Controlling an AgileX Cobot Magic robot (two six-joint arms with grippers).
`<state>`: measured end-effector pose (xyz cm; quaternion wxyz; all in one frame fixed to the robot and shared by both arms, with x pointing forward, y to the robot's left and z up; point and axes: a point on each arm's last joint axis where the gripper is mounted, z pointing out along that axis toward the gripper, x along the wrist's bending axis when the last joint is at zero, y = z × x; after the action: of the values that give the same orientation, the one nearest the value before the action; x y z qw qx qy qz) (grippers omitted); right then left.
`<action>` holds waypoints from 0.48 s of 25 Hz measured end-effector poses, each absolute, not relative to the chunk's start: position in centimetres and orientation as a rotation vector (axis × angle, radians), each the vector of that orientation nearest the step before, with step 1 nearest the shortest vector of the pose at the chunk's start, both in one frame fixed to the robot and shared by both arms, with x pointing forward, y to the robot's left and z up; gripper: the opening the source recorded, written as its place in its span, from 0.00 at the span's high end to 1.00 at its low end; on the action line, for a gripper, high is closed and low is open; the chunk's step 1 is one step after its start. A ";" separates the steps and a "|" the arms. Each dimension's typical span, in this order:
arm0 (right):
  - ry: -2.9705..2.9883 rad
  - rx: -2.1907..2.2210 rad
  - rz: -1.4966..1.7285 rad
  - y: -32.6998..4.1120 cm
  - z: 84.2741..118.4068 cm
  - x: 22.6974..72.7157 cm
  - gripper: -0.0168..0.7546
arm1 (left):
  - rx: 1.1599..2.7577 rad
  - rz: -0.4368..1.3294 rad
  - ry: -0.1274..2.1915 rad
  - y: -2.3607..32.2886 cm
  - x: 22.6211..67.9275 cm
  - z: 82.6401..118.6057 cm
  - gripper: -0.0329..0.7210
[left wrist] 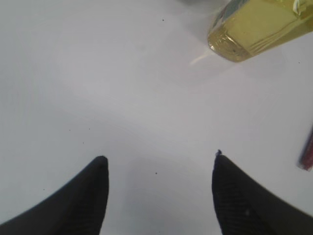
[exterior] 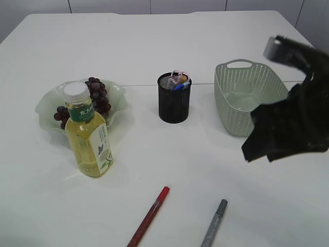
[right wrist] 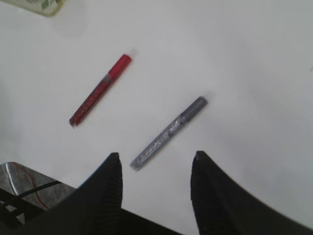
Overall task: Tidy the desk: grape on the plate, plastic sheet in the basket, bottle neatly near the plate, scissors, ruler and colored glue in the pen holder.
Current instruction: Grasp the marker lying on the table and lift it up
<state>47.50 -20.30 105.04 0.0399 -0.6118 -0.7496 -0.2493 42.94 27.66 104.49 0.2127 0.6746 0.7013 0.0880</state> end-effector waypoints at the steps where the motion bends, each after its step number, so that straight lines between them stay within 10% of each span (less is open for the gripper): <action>1: -2.273 -1.889 -0.732 -19.6 104.4 47.0 0.54 | 1.873 0.245 1.947 27.7 42.9 104.5 0.31; 12: -1.954 -2.215 -0.463 -15.0 98.4 47.6 0.66 | 1.868 0.252 1.943 27.7 43.0 104.5 0.31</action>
<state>47.62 -14.97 98.40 0.0757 -0.7388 -0.6517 -0.1543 43.01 27.67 104.52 0.2157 0.6737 0.7009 0.0910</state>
